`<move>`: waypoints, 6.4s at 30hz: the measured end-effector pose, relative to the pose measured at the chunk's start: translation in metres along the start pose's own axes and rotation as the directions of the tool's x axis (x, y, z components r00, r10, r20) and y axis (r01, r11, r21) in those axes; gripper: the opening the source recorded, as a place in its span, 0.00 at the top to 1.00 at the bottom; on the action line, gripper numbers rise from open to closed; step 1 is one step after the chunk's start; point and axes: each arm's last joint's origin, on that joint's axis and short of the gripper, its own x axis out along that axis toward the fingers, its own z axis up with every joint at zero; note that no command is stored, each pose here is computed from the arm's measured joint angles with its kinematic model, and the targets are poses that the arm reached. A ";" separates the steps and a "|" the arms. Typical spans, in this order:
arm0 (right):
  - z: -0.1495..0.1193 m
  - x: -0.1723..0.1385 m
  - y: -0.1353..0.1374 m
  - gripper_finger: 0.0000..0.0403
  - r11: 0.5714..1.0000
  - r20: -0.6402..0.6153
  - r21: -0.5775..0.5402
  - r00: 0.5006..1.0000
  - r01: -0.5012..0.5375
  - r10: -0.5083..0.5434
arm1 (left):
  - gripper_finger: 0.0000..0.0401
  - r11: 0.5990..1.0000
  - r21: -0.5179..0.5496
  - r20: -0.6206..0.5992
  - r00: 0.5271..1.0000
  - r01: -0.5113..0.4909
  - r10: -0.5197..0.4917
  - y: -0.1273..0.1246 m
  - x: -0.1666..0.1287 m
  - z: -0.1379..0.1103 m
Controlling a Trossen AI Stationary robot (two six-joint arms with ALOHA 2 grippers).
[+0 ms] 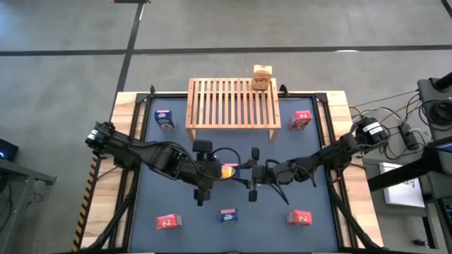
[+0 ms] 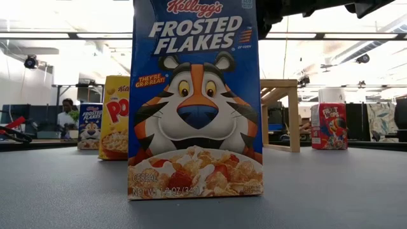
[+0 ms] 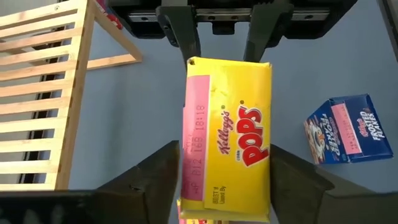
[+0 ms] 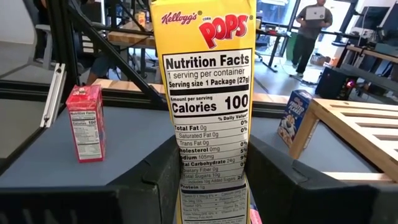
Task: Stack cereal on shelf
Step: Put the left yellow cereal box on the shelf aligned with the other yellow cereal box, then put the yellow cereal box on the shelf aligned with the other yellow cereal boxes
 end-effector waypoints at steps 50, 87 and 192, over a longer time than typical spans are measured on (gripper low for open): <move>0.010 -0.148 -0.234 0.63 0.978 0.094 0.107 0.977 0.181 -0.192 | 0.33 1.000 -0.001 0.838 0.545 -0.007 0.005 0.049 0.014 -0.139; -0.037 -0.135 -0.305 0.56 0.991 0.010 0.115 0.998 0.064 -0.066 | 0.39 1.000 0.011 0.780 0.626 -0.013 0.000 0.083 0.057 -0.110; 0.011 -0.193 -0.188 0.43 0.992 0.111 0.110 0.993 -0.057 0.045 | 0.56 0.949 -0.227 -0.066 0.969 0.217 -0.237 0.049 0.105 -0.151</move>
